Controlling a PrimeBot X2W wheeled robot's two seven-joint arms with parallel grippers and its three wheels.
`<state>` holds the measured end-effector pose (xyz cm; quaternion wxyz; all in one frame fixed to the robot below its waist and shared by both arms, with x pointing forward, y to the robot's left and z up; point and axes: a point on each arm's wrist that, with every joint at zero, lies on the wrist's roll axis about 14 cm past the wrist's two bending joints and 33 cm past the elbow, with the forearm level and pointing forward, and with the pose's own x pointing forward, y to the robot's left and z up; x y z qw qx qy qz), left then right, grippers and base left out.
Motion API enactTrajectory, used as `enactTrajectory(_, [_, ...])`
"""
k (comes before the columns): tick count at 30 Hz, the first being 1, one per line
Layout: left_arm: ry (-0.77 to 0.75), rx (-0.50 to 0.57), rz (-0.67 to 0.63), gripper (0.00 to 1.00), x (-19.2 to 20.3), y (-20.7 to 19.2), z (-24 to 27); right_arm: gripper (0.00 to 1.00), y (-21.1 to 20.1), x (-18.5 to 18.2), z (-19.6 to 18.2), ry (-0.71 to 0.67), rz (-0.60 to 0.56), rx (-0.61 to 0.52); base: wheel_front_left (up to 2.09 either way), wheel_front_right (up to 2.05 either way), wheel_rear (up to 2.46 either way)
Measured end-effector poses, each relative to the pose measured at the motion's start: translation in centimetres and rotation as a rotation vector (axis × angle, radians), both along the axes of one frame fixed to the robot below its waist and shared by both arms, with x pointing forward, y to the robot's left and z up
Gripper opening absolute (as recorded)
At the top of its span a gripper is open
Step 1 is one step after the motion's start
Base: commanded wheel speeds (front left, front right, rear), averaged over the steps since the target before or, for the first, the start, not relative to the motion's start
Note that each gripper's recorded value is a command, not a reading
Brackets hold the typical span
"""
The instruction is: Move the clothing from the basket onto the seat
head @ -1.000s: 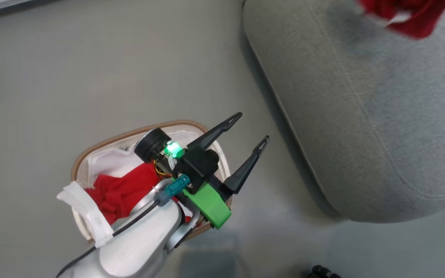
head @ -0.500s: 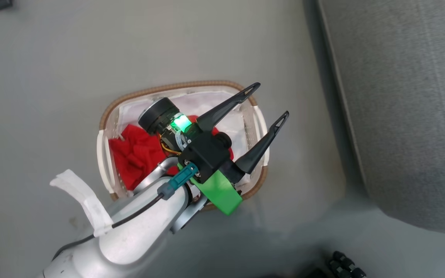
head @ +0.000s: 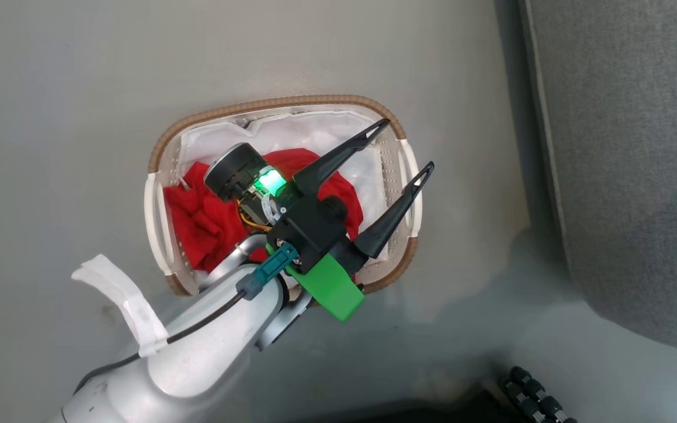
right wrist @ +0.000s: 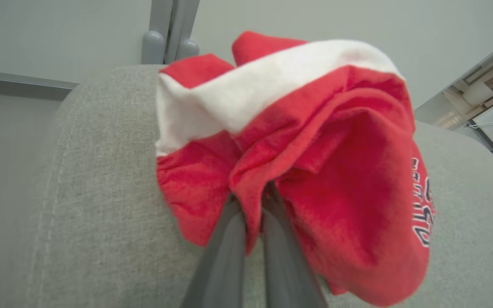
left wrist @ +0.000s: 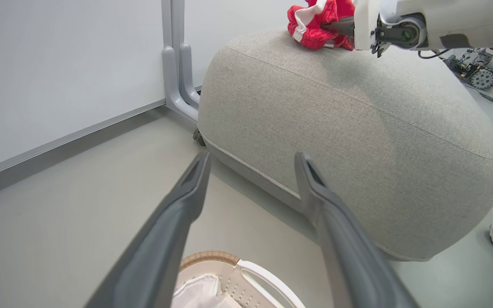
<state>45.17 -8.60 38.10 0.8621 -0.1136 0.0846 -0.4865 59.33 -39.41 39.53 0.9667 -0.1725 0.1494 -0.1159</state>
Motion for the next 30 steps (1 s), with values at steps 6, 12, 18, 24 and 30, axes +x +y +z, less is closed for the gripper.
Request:
enactTrajectory(6, [-0.019, 0.003, -0.005, 1.0, 0.1, -0.2, 0.8, 1.0, 1.3, -1.1, -0.1, -0.005, 0.012, 0.033, 0.0, 0.0, 0.0])
enactTrajectory(12, [-0.03, -0.007, 0.037, 1.0, 0.6, 0.3, 2.3, 1.0, 3.7, -2.4, 1.5, -0.051, 0.057, 0.06, 0.0, 0.0, 0.0])
enactTrajectory(18, [-0.059, -0.016, 0.075, 1.0, 0.5, 0.6, 4.4, 1.0, 4.8, -4.3, 4.8, -0.119, 0.091, 0.05, 0.0, 0.0, 0.0])
enactTrajectory(24, [-0.047, -0.024, 0.162, 1.0, 0.4, 1.7, 6.2, 1.0, 5.6, -5.7, 10.0, -0.235, 0.123, 0.028, 0.0, 0.0, 0.0])
enactTrajectory(30, [-0.044, -0.016, 0.275, 1.0, -0.1, 4.1, 7.7, 1.0, 7.7, -7.2, 13.5, -0.332, 0.158, 0.065, 0.0, 0.0, 0.0])
